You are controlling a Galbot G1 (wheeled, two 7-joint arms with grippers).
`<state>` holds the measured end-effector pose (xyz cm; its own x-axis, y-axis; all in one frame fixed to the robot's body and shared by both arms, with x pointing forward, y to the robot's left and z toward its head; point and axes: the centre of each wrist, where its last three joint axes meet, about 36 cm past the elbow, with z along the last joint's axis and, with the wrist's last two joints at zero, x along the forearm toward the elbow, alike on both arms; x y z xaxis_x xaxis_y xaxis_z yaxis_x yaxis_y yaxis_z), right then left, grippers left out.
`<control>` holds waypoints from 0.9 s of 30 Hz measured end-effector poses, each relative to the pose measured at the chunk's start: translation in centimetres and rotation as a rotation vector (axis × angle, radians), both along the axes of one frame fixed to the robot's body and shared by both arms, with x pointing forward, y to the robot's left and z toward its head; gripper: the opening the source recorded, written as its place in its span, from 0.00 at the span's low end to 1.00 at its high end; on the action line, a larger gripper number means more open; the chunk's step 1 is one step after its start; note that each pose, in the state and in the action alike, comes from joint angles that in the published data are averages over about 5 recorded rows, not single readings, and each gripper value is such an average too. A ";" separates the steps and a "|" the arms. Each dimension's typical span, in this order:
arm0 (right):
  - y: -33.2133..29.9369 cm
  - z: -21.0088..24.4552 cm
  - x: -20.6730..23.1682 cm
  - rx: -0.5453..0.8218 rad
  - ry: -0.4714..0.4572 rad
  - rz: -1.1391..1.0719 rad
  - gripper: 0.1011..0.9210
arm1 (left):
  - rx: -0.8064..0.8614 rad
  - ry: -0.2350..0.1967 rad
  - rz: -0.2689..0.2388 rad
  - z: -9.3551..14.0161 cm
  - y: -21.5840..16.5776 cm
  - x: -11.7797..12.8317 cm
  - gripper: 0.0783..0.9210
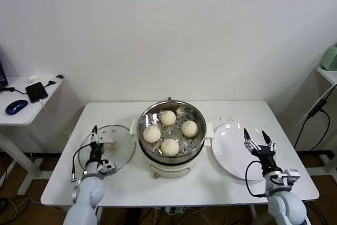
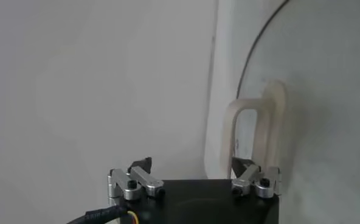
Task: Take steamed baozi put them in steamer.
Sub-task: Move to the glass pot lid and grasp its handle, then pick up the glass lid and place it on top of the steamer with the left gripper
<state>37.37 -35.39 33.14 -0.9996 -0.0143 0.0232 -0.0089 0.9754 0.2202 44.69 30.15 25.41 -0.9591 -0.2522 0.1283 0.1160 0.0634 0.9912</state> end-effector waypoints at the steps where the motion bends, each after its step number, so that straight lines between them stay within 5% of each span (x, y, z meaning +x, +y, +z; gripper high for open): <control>1: 0.0 0.0 0.0 0.000 0.000 0.000 0.88 | -0.004 0.000 0.000 -0.1 0.0 0.0 0.87; 22: 0.4 0.0 -0.3 -0.007 0.003 0.008 0.88 | -0.064 0.010 -0.003 -1.2 -0.3 0.2 0.18; 27: 0.6 0.0 -0.3 -0.005 0.001 0.010 0.88 | -0.065 0.007 -0.001 -1.1 -0.4 0.1 0.10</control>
